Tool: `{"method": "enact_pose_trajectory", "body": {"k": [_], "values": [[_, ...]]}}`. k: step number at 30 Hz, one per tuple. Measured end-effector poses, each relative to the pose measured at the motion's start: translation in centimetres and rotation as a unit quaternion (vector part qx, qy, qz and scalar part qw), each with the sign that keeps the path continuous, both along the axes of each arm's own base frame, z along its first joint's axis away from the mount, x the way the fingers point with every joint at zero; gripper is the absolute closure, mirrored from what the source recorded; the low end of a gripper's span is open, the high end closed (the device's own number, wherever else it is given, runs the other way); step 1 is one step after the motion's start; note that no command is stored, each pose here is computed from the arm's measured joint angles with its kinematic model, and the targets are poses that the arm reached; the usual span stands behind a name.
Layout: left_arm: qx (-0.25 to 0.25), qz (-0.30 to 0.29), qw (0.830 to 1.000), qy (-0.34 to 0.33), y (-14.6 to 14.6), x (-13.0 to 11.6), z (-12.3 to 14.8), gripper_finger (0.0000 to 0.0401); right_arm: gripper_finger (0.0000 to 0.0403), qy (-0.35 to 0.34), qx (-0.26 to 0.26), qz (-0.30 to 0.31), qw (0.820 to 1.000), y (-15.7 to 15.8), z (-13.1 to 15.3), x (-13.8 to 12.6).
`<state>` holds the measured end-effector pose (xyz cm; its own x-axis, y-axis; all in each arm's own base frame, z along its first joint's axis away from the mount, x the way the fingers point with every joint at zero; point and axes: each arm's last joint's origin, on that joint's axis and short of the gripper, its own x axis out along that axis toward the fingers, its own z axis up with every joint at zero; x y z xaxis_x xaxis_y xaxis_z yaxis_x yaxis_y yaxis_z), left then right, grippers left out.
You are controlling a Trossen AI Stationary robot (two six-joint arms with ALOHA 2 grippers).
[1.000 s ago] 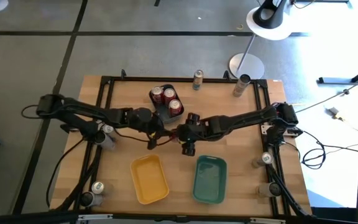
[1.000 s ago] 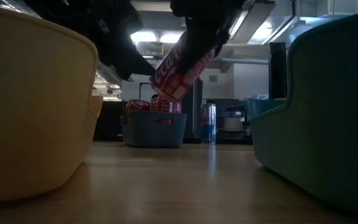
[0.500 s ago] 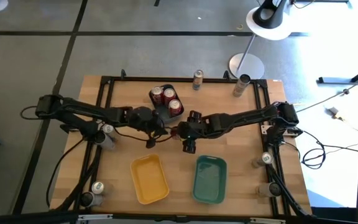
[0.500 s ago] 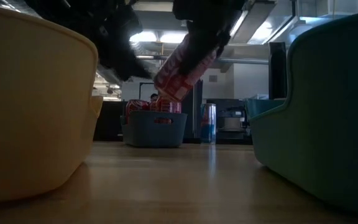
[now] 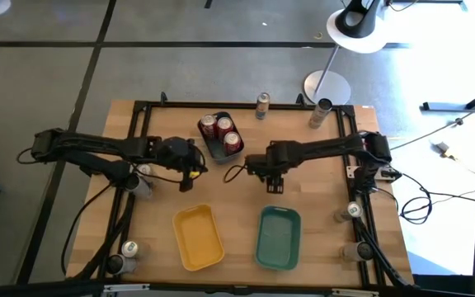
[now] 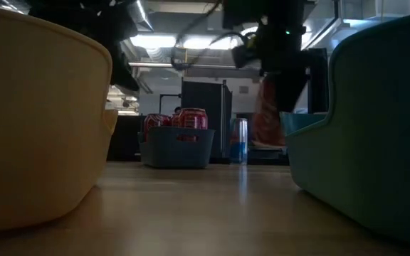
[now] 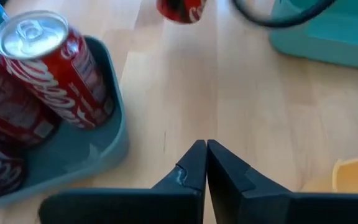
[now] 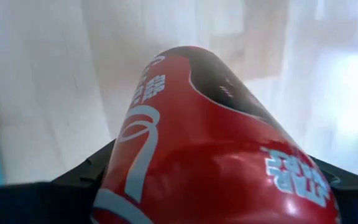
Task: Sort soda cans
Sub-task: Put the red and white soda can into the blue bin
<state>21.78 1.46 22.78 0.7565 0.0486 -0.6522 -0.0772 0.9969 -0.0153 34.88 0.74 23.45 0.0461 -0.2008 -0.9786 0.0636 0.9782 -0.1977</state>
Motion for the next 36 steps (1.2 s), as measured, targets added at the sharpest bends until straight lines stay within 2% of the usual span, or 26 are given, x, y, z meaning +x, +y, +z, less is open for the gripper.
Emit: {"method": "enact_pose_trajectory", "body": {"k": [6, 13, 19, 22, 24, 30, 36], "values": [[0.000, 0.000, 1.000, 0.005, 0.0, 0.1, -0.2, 0.0394, 0.0120, 0.049, 0.049, -0.008, 0.998, -2.0, -1.6, 0.1], [0.003, -0.003, 1.000, 0.003, 0.0, 0.2, -0.2, 0.0394, 0.0117, 0.066, 0.060, -0.015, 0.996, -3.0, -3.9, 1.1], [0.009, -0.009, 1.000, 0.005, 0.0, 0.2, -0.2, 0.0393, 0.0049, 0.067, 0.060, -0.009, 0.996, -2.9, -4.4, 1.4], [0.010, -0.009, 1.000, 0.004, 0.0, 0.2, -0.2, 0.0393, 0.0029, 0.068, 0.060, -0.009, 0.996, -2.9, -4.3, 1.3], [0.009, -0.009, 1.000, 0.005, 0.0, 0.2, -0.2, 0.0393, 0.0023, 0.075, 0.061, -0.010, 0.995, -2.9, -3.9, 1.4], [0.009, -0.009, 1.000, 0.005, 0.0, 0.2, -0.2, 0.0393, 0.0020, 0.088, 0.069, -0.010, 0.994, -2.8, -0.2, 1.4], [0.009, -0.009, 1.000, 0.007, 0.0, 0.2, -0.2, 0.0393, 0.0019, 0.026, 0.085, -0.022, 0.996, -2.6, 4.0, -0.2]]}}
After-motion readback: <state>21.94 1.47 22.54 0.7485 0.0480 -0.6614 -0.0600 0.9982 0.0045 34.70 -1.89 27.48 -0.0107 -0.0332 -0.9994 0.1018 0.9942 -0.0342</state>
